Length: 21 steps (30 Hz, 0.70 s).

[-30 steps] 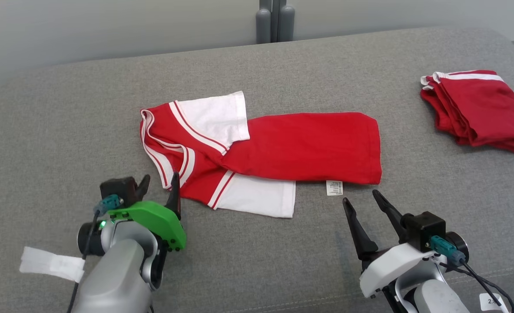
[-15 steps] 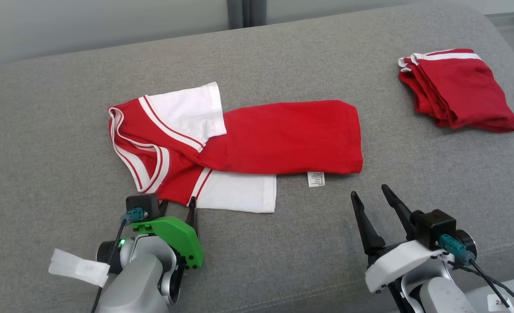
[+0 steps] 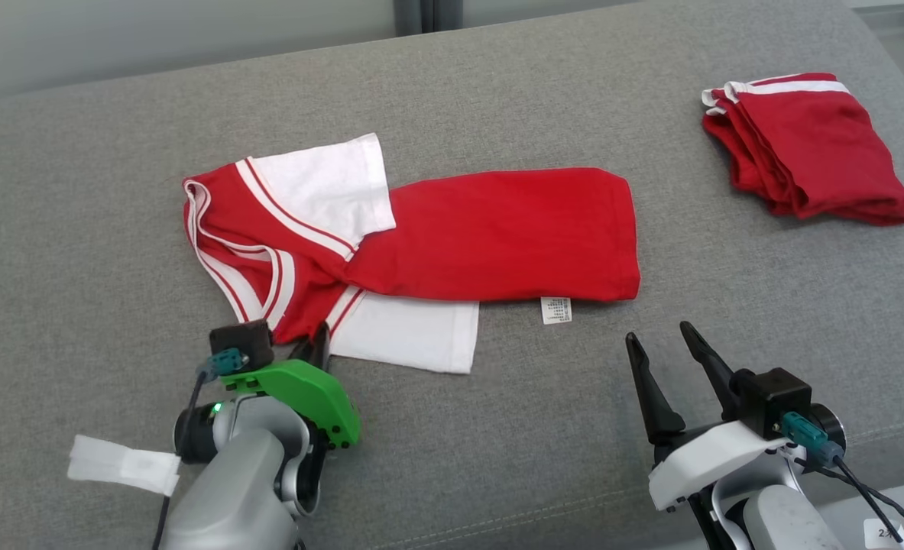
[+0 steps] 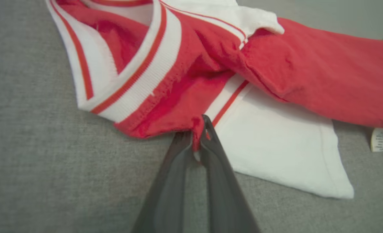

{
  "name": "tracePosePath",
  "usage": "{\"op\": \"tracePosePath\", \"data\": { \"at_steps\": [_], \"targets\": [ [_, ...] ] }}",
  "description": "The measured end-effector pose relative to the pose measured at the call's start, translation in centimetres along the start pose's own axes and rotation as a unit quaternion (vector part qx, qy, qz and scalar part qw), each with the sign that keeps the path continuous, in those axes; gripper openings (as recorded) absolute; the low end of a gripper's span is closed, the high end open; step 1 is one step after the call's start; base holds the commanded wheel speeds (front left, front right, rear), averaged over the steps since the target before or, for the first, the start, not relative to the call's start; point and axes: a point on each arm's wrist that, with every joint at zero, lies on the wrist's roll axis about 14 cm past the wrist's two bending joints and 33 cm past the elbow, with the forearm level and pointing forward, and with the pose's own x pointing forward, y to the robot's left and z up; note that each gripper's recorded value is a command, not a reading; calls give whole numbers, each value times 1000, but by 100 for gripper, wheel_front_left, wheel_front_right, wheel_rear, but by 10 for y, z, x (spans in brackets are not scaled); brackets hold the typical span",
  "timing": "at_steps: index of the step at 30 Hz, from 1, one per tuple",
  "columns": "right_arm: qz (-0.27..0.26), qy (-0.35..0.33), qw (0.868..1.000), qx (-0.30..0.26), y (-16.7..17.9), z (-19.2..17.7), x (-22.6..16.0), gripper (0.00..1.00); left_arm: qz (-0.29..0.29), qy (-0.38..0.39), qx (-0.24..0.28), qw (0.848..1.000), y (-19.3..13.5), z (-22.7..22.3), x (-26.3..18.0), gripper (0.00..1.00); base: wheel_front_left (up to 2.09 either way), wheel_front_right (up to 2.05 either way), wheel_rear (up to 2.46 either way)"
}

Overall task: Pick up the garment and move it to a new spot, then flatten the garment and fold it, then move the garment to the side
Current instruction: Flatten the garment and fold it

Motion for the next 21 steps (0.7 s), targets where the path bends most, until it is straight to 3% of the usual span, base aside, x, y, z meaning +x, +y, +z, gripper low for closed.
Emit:
{"op": "tracePosePath", "data": {
  "at_steps": [4, 14, 21],
  "targets": [
    [8, -4, 1000, 1, 5, 2, 2, 100, 18, -41, -21, 999, 19, 25, -9, 0, 0, 0, 0],
    [23, -14, 1000, 0, 15, 10, 3, 100, 68, -31, -43, 996, 64, 42, -50, 0, 0, 0, 0],
    [27, -18, 999, 0, 18, 12, 3, 100, 124, 10, 3, 992, 97, 39, -79, 0, 0, 0, 0]
  ]
}}
